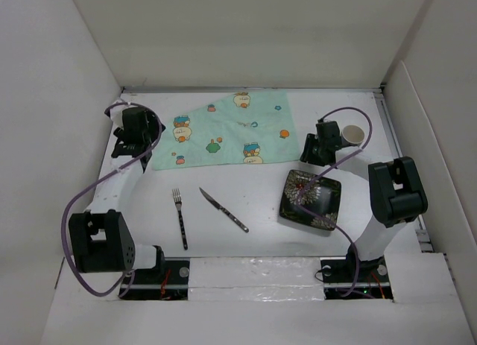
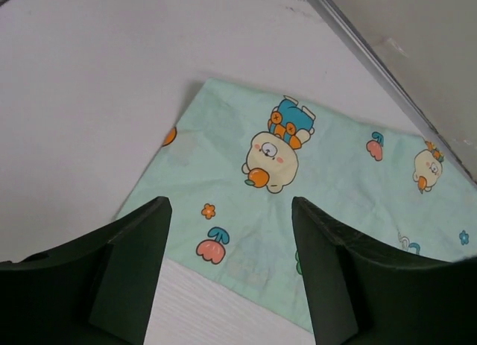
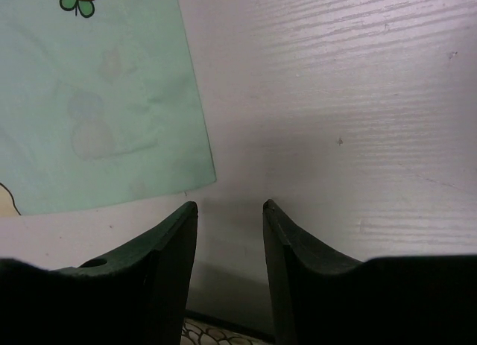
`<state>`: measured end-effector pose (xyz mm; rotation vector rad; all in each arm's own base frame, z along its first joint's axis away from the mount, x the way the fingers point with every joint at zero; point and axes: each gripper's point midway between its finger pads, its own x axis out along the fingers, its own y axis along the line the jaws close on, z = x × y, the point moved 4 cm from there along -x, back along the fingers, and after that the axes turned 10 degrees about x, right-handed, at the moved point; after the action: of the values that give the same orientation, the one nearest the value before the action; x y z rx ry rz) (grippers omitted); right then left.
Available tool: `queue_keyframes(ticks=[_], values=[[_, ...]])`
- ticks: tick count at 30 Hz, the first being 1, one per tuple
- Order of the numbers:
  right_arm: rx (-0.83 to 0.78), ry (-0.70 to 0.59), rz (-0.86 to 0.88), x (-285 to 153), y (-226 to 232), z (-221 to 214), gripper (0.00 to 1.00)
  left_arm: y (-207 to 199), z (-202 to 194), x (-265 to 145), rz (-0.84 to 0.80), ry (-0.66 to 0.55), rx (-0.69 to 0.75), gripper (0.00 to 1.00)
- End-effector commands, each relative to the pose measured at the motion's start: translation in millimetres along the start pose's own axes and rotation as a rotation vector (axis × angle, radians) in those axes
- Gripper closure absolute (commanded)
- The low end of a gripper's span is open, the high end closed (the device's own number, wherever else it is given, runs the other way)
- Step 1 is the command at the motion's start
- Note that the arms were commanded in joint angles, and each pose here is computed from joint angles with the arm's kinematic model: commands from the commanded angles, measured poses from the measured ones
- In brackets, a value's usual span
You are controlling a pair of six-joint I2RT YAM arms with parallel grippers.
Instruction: Set the dinner table for one person
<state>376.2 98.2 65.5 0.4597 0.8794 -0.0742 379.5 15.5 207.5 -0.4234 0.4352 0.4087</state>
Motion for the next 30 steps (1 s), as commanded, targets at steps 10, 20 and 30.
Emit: queue_keyframes(ticks=[10, 20, 30], values=[[-0.070, -0.022, 0.057, -5.0, 31.9, 18.1, 0.53, 43.6, -113.1, 23.6, 0.170, 0.406, 0.052, 0.54], [-0.111, 0.014, 0.024, -0.9, 36.5, 15.4, 0.51, 58.5, -124.9, 26.3, 0.250, 0.368, -0.006, 0.44], [-0.105, 0.035, 0.098, 0.0, 44.9, 9.5, 0.51, 67.6, -134.6, 44.7, 0.341, 0.361, -0.024, 0.59]])
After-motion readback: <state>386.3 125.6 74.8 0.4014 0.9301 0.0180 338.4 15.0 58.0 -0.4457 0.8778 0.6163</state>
